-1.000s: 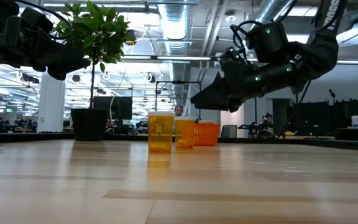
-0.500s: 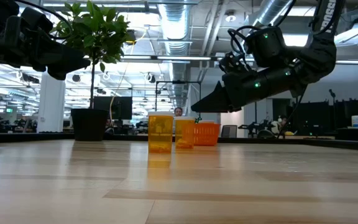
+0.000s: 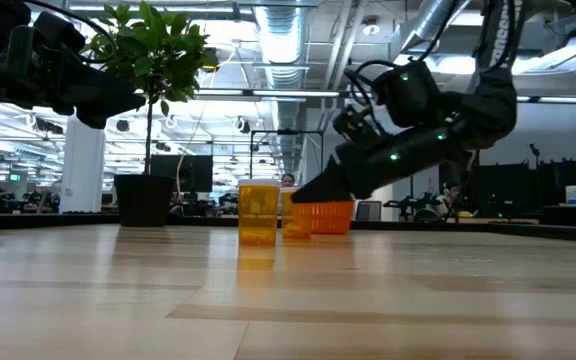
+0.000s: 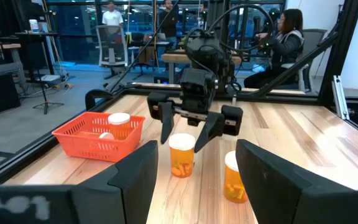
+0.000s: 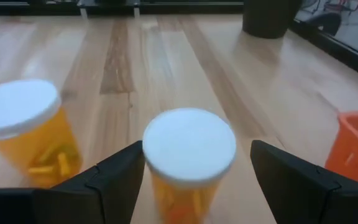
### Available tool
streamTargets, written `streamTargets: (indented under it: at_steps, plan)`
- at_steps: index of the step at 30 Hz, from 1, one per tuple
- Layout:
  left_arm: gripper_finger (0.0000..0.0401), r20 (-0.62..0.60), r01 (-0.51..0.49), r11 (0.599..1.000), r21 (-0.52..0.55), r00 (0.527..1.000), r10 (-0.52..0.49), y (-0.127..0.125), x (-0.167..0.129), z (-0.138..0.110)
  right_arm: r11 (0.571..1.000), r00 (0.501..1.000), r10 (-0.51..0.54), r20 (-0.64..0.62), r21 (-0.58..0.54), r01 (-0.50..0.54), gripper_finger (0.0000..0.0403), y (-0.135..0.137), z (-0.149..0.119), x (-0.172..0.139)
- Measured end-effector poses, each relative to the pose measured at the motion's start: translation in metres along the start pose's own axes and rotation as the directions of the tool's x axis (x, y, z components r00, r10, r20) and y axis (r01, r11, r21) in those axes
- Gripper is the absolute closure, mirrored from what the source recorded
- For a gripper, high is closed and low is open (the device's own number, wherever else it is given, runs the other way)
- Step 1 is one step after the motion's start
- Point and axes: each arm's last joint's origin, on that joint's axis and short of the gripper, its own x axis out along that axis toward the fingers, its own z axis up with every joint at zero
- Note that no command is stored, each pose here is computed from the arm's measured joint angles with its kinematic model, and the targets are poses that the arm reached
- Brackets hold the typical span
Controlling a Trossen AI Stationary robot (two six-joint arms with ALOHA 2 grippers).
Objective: Pick and place pill bottles into a basket
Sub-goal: Put the orange pill bottle into the orange basket
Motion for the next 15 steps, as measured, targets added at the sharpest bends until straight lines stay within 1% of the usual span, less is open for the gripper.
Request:
streamTargets:
  at_steps: [7,15]
  plan:
    - [0.0193,0.0,0.0,1.0,0.0,1.0,0.0,0.0,0.0,0.0,1.0,1.0,0.004,0.008,-0.007,-0.004,0.0117,0.001,0.001,0.015]
    - [0.0193,0.0,0.0,1.0,0.0,1.0,0.0,0.0,0.0,0.0,1.0,1.0,0.003,0.006,-0.008,-0.003,0.0117,0.0,0.002,0.017]
